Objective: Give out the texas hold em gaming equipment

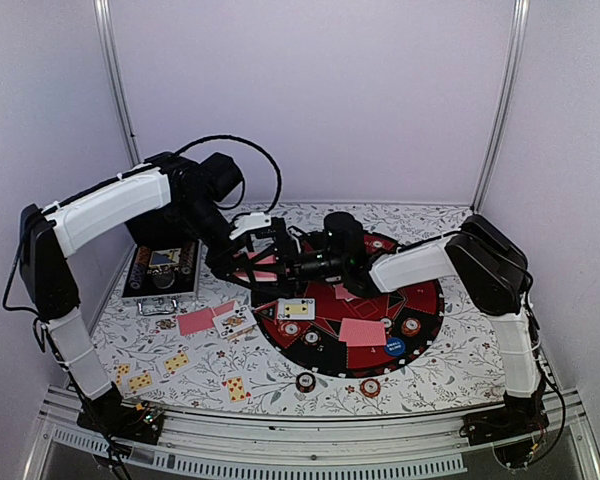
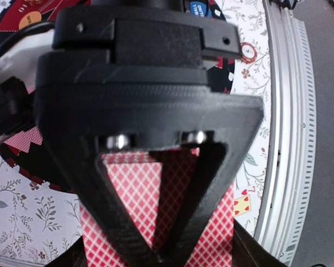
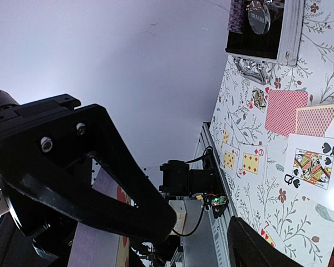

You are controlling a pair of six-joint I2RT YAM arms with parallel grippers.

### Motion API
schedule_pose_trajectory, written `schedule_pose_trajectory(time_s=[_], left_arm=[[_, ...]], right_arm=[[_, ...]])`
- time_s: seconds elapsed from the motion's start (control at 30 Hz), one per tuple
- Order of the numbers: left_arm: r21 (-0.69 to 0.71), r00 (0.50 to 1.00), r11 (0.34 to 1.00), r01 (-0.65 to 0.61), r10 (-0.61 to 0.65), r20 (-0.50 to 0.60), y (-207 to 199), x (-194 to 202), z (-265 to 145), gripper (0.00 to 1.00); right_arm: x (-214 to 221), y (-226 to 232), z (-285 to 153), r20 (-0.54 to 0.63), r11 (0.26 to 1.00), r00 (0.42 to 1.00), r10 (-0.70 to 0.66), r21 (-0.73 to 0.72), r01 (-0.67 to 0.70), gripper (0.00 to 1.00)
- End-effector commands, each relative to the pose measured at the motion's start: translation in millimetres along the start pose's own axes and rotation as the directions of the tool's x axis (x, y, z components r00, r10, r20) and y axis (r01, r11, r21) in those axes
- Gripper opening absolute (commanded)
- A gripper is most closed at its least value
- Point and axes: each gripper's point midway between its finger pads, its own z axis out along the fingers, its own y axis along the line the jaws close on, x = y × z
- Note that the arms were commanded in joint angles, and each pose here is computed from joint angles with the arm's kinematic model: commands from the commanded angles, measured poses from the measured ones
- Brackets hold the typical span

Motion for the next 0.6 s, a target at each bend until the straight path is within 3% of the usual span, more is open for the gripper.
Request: schedule_pose_trajectory(time_s=[0.0,0.3,0.57], left_arm=[[-0.007,0.999,1.000,-0.022,0.023,0.048,-0.2,-9.6,-11.9,0.21],[-0.003,0.999,1.000,-0.019,0.020,0.048,-0.8,-8.4,-12.3,0.21],[-0.006,0.999,1.000,-0.011,0.012,0.037,-0.1,-4.1,-12.2,0.20]], right_arm=[[-6.4,-19.3,-24.6,0.055,0.997,0.997,0.052,0.051,-0.055,0.68],[-9.4,-20.3,-39.0,0.079,0.996,0.996,0.044,0.073,-0.050,0.49],[-12.4,-17.5,-57.2,0.107,0.995,0.994,0.033,0.086,-0.043,0.39]])
